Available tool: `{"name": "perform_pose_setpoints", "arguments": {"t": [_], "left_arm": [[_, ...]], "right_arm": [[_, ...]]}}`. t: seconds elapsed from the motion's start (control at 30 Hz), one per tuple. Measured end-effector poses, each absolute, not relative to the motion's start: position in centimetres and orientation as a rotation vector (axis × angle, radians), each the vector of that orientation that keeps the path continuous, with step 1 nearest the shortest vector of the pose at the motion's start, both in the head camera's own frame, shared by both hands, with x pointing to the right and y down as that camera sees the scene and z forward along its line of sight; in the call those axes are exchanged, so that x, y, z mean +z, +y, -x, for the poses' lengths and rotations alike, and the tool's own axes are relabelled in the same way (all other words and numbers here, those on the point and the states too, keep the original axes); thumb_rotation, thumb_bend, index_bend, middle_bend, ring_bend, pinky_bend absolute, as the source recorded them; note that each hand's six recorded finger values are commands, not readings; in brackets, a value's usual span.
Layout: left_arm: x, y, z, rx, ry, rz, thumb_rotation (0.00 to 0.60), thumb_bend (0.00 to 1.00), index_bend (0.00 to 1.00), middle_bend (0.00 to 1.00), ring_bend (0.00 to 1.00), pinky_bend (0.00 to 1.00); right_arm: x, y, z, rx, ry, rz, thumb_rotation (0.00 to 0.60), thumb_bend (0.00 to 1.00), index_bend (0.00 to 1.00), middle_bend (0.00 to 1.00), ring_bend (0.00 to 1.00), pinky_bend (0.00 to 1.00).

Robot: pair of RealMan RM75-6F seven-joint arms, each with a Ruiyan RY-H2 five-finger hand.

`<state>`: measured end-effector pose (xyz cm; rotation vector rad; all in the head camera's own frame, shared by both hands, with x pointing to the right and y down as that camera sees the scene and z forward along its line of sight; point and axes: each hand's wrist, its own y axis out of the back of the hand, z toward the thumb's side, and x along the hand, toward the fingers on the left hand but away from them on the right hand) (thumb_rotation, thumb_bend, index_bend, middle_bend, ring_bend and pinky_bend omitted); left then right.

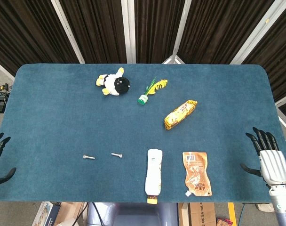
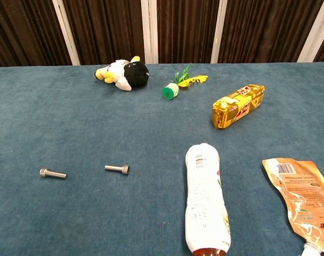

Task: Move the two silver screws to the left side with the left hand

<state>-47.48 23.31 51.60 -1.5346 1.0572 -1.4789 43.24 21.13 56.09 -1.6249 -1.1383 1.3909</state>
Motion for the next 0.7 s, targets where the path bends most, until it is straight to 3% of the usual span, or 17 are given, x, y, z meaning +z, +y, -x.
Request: {"name": "perform_pose_setpoints", "arguments": {"t": [0.7], "left_arm": [[52.9,23.8,46.3,-1.480,1.006,1.602,0.600,0.35,0.15,0.00,0.00,0.00]], "right_arm": [[57.0,21.8,-42.5,1.441,-1.101,1.652,0.600,0.11,0.16,0.07,0.02,0.00]]}}
